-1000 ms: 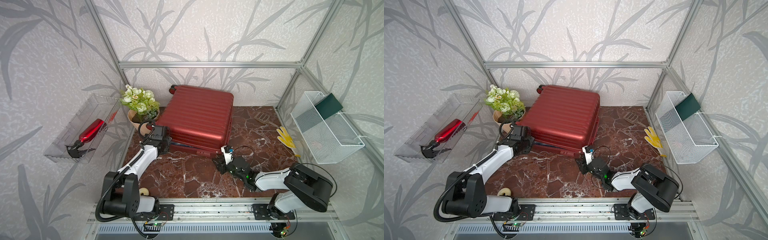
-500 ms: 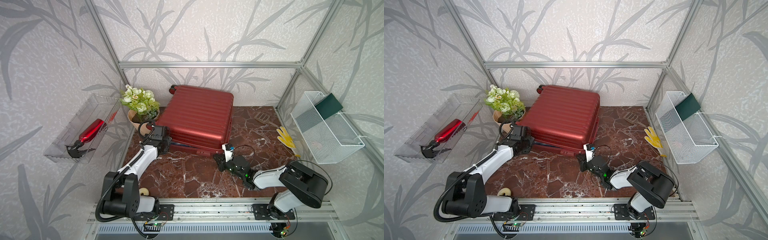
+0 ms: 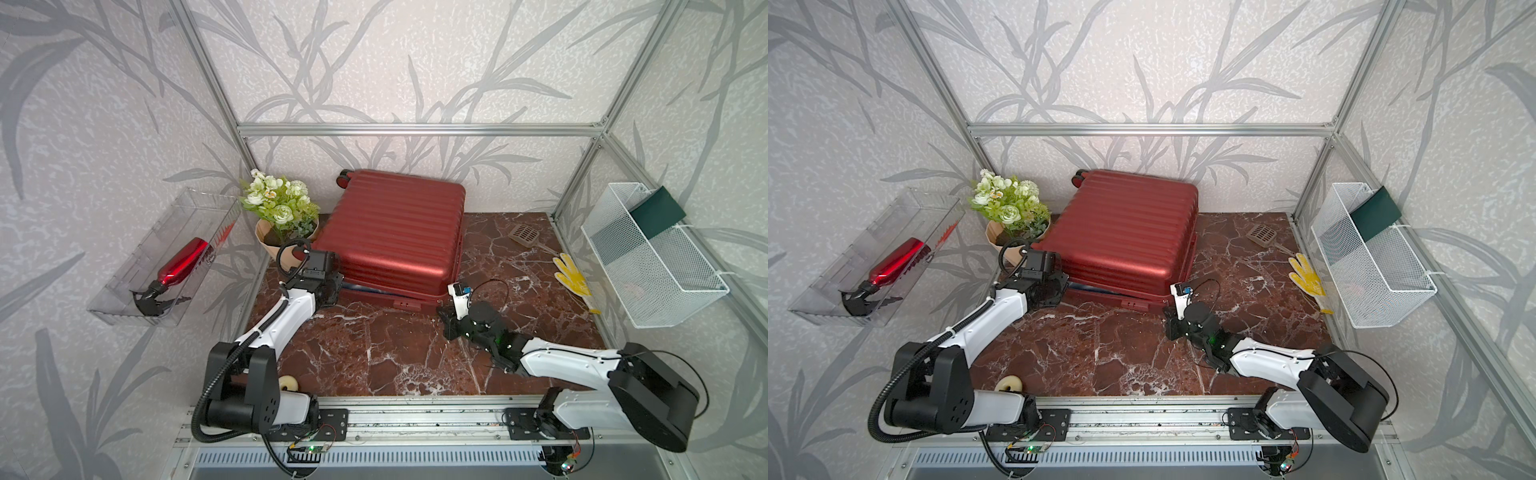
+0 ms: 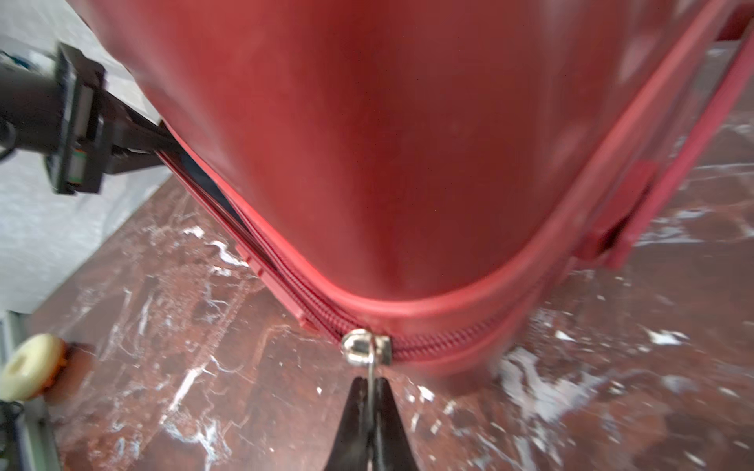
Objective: Open the suitcase zippers
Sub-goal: Unzip the zipper on the suitcase.
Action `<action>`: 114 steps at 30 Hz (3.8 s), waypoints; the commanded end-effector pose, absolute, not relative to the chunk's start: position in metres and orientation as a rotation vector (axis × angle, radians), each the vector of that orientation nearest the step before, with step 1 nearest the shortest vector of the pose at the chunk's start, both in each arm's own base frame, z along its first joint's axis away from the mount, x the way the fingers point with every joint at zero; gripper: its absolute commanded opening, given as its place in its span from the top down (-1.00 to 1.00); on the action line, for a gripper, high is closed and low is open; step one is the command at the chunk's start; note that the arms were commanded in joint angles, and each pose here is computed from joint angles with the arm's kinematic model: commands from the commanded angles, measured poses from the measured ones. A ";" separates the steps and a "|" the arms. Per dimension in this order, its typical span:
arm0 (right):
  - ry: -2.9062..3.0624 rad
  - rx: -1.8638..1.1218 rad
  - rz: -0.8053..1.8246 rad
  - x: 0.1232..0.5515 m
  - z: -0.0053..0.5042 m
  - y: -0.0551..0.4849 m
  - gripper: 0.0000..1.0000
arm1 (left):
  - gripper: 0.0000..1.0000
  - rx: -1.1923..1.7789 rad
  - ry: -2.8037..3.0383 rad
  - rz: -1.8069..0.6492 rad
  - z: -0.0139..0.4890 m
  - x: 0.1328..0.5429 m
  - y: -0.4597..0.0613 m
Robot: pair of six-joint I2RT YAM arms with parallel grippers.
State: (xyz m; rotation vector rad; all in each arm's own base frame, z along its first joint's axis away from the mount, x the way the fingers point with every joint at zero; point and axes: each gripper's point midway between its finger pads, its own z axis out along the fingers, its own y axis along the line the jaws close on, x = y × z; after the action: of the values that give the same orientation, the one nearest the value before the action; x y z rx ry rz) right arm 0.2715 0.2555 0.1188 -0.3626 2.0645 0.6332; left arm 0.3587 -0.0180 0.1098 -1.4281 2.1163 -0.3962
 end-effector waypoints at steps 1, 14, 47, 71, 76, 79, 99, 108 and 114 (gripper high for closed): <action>2.072 -0.351 0.337 0.295 0.133 0.221 1.00 | 1.00 -1.423 2.105 -0.157 0.108 0.351 0.017; 1.976 -0.406 0.156 0.329 0.164 0.206 1.00 | 1.00 -1.332 2.162 -0.090 0.113 0.361 0.022; 1.980 -0.327 0.567 0.278 0.157 0.244 1.00 | -0.16 -1.134 2.104 -0.853 0.146 0.354 -0.194; 2.041 -0.293 0.491 0.287 0.141 0.227 1.00 | 0.20 -1.179 2.200 -0.571 0.080 0.323 -0.158; 2.049 -0.289 0.482 0.289 0.139 0.226 1.00 | 0.23 -1.173 2.191 -0.571 0.081 0.320 -0.155; 2.055 -0.285 0.478 0.290 0.137 0.224 1.00 | 0.28 -1.168 2.186 -0.585 0.081 0.318 -0.155; 2.077 -0.293 0.502 0.292 0.127 0.228 1.00 | 0.11 -1.119 2.158 -0.576 0.082 0.330 -0.157; 2.113 -0.309 0.377 0.299 0.117 0.210 1.00 | 1.00 -1.106 2.202 -0.598 0.074 0.363 -0.167; 2.100 -0.293 0.153 0.311 0.120 0.181 1.00 | 1.00 -1.062 2.254 -0.461 0.081 0.358 -0.136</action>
State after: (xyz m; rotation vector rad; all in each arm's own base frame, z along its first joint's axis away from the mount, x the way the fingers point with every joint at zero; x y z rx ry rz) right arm 0.3093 0.2051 0.1323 -0.2824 2.0491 0.3323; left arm 0.3641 -0.1949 0.1284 -1.0316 2.1596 -0.8193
